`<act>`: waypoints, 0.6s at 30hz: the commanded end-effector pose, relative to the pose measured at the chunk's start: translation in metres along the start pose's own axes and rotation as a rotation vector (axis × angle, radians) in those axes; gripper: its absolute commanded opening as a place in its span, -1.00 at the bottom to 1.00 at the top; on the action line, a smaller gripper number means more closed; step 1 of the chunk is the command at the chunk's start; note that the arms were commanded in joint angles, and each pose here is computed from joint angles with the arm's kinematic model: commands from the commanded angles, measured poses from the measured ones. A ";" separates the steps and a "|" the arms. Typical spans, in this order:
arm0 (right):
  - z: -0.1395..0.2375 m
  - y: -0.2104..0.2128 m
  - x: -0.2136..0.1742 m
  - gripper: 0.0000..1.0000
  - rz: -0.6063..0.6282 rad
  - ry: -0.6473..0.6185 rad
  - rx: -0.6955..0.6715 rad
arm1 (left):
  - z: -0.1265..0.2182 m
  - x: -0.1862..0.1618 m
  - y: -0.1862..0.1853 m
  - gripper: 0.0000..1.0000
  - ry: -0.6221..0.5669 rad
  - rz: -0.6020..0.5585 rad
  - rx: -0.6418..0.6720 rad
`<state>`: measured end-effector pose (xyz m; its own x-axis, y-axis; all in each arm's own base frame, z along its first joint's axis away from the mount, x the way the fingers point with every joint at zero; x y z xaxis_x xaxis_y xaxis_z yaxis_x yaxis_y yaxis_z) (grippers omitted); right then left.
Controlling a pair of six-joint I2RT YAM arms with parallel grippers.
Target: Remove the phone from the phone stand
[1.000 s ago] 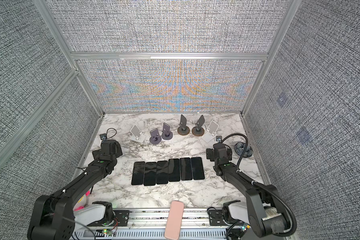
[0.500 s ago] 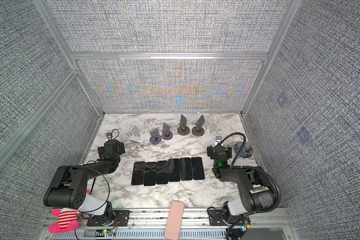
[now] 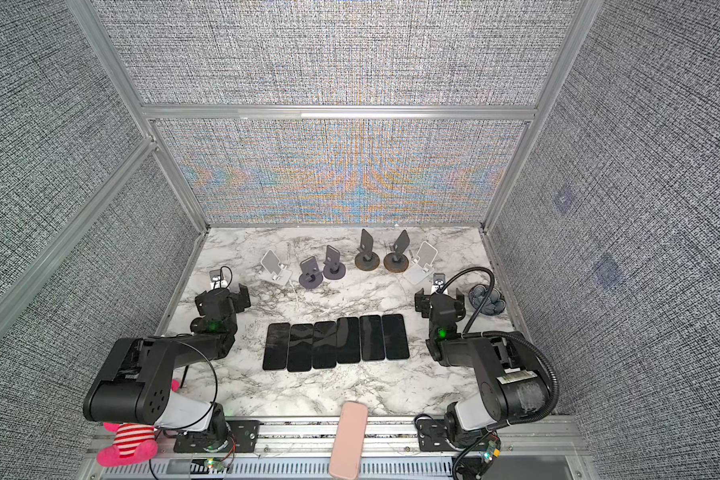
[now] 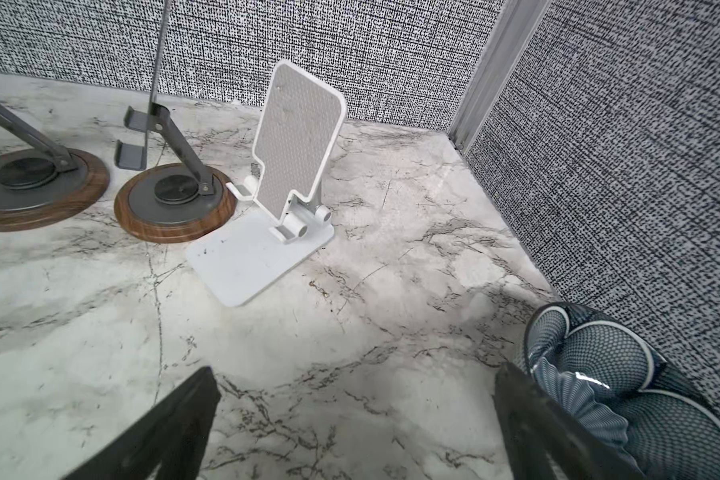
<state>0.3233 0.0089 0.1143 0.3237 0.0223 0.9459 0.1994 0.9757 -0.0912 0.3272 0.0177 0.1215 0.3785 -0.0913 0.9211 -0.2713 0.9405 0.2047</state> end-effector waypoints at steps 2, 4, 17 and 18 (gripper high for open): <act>-0.003 0.003 0.003 0.98 -0.036 -0.052 0.046 | -0.003 0.001 -0.001 0.97 -0.041 0.056 -0.098; -0.004 0.003 0.001 0.98 -0.032 -0.001 0.050 | -0.004 0.000 -0.005 0.98 -0.097 0.027 -0.121; -0.011 0.001 0.002 0.98 -0.047 0.001 0.035 | -0.003 0.000 -0.005 0.98 -0.083 0.034 -0.124; -0.011 0.000 0.002 0.99 -0.046 0.003 0.034 | -0.003 -0.001 -0.005 0.98 -0.081 0.033 -0.124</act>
<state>0.3322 0.0069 0.1087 0.3383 -0.0129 0.9410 0.1782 0.9827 -0.0506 0.3280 0.0155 0.1129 0.3283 -0.0748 0.9416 -0.1785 0.9740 0.1396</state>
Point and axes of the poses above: each gripper's point midway between its finger pads, its own z axis back along the fingers, its own y axis along the line the jaws close on, x = y × z, the point moved 6 cm from there along z, back along the fingers, and after that the axes turned 5 degrees about -z, right-handed, at the moved point
